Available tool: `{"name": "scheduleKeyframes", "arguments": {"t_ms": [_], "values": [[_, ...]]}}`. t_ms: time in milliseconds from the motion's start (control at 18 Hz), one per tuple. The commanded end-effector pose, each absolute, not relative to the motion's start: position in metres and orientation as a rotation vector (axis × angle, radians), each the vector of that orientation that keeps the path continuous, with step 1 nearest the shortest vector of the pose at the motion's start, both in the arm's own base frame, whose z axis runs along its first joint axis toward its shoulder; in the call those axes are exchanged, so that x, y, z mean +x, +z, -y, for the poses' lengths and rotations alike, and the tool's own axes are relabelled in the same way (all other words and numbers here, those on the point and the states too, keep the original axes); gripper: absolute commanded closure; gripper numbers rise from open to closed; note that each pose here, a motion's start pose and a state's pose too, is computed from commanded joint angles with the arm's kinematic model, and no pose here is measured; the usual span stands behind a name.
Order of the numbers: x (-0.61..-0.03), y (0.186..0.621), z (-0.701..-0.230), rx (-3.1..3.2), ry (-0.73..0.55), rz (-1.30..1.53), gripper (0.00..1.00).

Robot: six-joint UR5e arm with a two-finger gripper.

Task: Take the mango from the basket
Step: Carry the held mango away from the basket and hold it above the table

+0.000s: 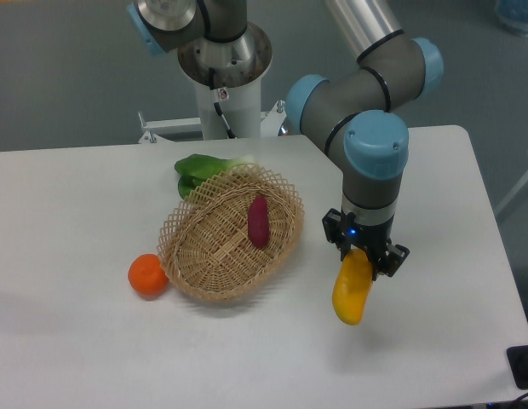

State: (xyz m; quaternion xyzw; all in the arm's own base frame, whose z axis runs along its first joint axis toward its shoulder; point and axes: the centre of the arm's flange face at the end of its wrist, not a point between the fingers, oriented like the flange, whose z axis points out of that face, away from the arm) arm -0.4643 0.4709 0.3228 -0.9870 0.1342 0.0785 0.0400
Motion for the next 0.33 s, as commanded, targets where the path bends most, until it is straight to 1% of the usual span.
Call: {"name": "scheduleKeyframes", "arguments": {"t_ms": [333], "values": [[-0.4637,0.3207,-0.4706,-3.021,0.249,-0.413,0.49]]}}
